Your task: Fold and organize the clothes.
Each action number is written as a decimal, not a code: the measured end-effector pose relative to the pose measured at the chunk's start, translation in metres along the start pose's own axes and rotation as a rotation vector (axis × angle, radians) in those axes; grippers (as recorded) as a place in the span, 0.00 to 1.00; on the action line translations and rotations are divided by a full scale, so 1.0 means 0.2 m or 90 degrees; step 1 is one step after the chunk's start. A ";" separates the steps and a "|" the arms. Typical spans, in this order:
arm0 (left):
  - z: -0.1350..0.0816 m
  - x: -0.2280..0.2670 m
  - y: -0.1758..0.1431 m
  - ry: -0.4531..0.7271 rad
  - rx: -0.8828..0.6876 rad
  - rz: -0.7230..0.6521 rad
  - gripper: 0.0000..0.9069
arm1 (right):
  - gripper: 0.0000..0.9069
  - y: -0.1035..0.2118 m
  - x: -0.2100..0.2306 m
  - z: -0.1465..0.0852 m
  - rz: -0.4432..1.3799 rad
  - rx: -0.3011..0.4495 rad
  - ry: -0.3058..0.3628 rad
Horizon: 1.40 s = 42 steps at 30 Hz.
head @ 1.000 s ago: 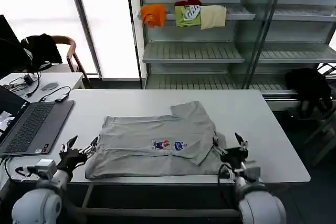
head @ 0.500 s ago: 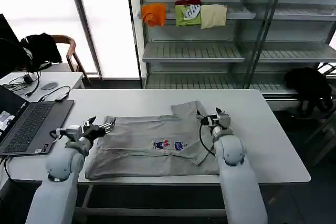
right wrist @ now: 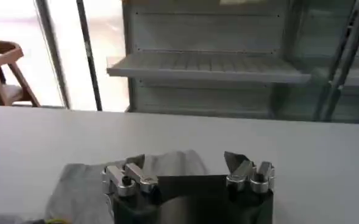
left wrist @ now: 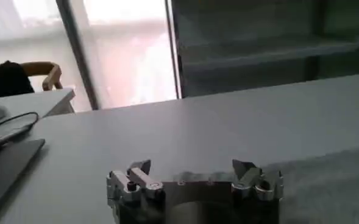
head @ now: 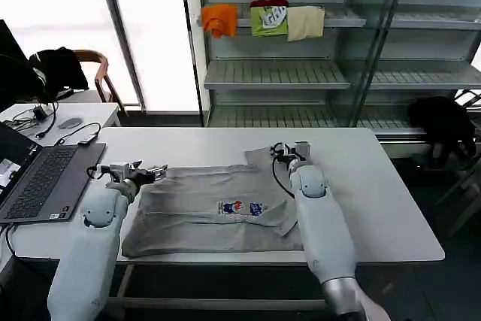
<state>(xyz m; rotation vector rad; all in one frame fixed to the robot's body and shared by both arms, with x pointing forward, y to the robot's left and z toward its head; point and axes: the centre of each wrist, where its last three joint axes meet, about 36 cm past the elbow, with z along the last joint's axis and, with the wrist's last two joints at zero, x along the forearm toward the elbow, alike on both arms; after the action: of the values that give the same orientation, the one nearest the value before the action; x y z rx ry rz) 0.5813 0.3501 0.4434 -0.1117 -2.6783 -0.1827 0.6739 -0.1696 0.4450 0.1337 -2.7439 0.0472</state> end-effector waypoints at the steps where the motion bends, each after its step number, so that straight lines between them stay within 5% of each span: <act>1: 0.00 -0.01 0.01 0.003 -0.002 -0.001 1.00 | 1.00 0.00 -0.01 0.00 0.000 0.000 0.001; 8: 0.03 -0.04 0.03 0.023 -0.003 -0.004 0.81 | 1.00 -0.01 -0.09 0.00 -0.003 0.008 0.014; 10: 0.04 -0.05 0.03 0.026 -0.003 -0.003 0.78 | 0.88 -0.01 -0.10 0.03 -0.002 0.010 0.022; 13: 0.05 -0.05 0.03 0.029 -0.003 -0.003 0.67 | 0.57 -0.02 -0.12 0.05 -0.002 0.017 0.033; 18: 0.05 -0.06 0.02 0.030 -0.004 0.001 0.27 | 0.00 -0.01 -0.13 0.07 -0.006 0.031 0.041; 23: 0.06 -0.06 0.02 0.032 -0.004 0.008 0.01 | 0.00 0.00 -0.13 0.10 -0.012 0.036 0.044; 35: 0.06 -0.04 0.00 0.023 0.004 0.025 0.01 | 0.00 0.02 -0.04 0.09 -0.023 0.030 0.020; 42: 0.01 0.03 0.05 -0.008 0.020 0.023 0.01 | 0.00 0.08 0.10 0.00 -0.036 0.001 -0.035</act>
<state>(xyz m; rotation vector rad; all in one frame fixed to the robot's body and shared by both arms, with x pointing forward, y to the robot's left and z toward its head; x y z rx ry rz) 0.5766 0.3603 0.4457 -0.1511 -2.6881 -0.1280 0.6538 -0.1550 0.4519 0.2152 -2.7937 0.0300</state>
